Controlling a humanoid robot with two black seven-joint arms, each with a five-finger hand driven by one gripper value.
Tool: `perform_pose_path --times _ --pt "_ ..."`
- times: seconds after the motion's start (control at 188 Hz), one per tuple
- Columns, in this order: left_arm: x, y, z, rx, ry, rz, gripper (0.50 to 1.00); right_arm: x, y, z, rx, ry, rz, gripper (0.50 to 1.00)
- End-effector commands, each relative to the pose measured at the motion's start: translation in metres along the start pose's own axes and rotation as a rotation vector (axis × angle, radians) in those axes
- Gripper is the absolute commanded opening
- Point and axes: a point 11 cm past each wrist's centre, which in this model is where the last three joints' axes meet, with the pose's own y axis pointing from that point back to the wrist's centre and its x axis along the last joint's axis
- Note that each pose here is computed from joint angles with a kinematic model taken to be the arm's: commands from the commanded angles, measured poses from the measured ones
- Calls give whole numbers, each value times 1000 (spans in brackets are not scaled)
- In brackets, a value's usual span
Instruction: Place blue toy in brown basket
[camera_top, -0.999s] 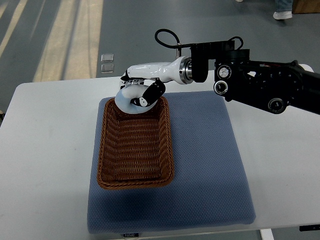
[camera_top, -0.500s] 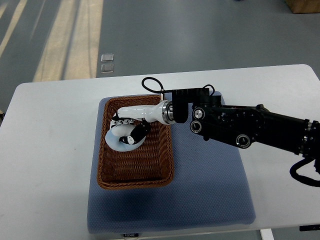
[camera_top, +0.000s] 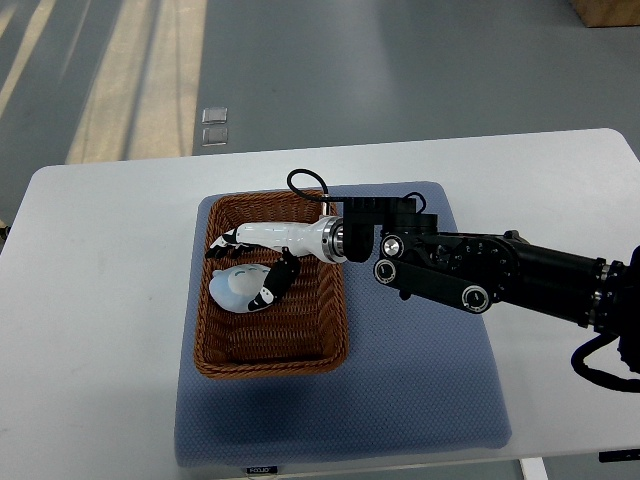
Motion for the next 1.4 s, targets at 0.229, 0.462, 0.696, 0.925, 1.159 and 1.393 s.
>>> perform_pose_path --times 0.229,0.462,0.696,0.925,1.159,1.393 --pt "0 0 0 0 0 0 1000 24 7 -4 30 -22 57 895" --pt "0 0 0 0 0 0 1000 86 38 1 86 -193 249 895" --pt "0 0 0 0 0 1 1000 124 78 46 177 -594 518 895" --pt "0 0 0 0 0 0 1000 139 119 103 237 -920 778 895" --pt "0 0 0 0 0 0 1000 116 136 159 191 -1194 977 895" --pt "0 0 0 0 0 1 1000 99 152 203 173 -1442 1154 895"
